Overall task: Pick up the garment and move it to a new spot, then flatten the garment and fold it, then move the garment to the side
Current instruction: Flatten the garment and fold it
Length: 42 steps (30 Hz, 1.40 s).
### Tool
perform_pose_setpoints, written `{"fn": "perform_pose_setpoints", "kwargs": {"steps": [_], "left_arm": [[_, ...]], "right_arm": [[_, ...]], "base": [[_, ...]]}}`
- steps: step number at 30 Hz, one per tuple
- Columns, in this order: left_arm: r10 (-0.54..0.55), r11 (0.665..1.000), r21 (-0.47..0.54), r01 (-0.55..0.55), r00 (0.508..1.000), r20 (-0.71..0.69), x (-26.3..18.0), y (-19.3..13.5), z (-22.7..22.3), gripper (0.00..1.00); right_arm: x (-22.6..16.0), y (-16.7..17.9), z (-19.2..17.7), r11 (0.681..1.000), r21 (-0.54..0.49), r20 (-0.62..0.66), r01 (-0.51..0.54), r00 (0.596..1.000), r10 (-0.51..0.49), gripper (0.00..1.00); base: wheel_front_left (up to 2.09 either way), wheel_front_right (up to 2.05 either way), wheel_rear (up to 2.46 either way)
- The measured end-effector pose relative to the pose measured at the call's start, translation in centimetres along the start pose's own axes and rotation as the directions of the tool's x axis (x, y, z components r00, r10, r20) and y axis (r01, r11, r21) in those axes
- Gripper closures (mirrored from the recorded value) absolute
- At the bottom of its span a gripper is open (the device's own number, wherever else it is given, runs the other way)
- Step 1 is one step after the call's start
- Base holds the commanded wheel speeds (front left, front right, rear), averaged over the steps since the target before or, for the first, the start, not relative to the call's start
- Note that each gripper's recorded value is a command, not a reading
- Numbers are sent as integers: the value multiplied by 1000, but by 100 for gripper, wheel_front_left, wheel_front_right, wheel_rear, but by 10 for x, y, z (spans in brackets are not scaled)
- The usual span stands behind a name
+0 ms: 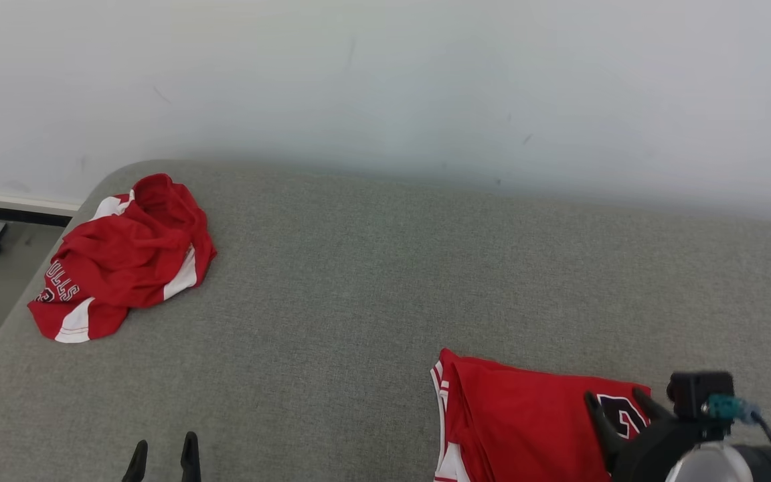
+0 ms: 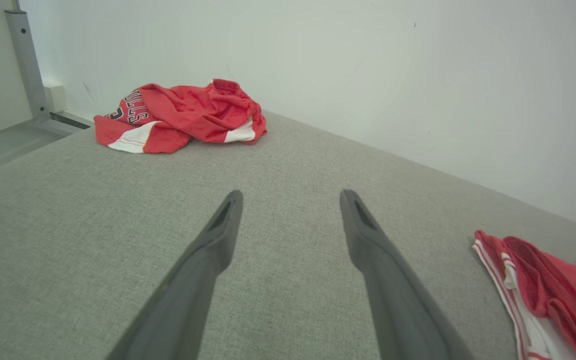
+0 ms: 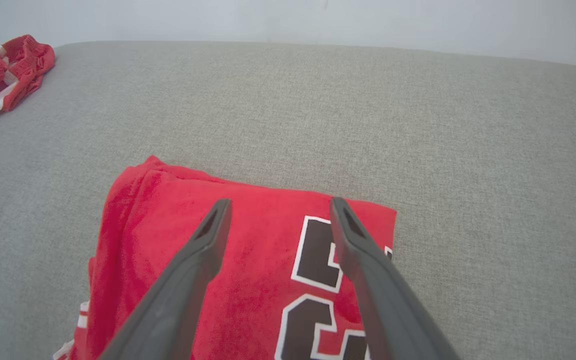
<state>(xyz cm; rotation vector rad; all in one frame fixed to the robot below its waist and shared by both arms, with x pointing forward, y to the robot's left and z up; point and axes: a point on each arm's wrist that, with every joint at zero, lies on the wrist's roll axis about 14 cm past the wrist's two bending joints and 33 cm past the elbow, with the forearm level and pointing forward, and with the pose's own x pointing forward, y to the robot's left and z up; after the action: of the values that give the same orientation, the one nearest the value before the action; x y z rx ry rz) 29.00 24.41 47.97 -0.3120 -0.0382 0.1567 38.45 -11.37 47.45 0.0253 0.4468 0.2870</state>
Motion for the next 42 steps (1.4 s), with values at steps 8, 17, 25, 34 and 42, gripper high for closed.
{"fn": "perform_pose_setpoints", "kwargs": {"steps": [8,17,25,34,42], "left_arm": [[5,1000,-10,-5,1000,-11,3,-1,-4,0],[-5,1000,-6,5,1000,-24,14,-5,-7,0],[10,1000,-4,-10,999,-34,12,0,-10,0],[15,1000,-4,-15,999,-40,9,1,-11,0],[17,1000,-3,-17,999,-43,7,4,-12,0]], "right_arm": [[-27,34,-44,992,-84,-79,-90,993,83,0],[-26,89,-87,965,-94,-191,-247,955,226,0],[-16,95,-98,947,-181,-223,-264,949,222,0],[-13,113,-106,924,-211,-254,-319,931,263,100],[-12,131,-100,909,-191,-233,-371,917,325,100]], "base": [[0,0,0],[0,0,0],[0,0,0],[0,0,0],[0,0,0]]}}
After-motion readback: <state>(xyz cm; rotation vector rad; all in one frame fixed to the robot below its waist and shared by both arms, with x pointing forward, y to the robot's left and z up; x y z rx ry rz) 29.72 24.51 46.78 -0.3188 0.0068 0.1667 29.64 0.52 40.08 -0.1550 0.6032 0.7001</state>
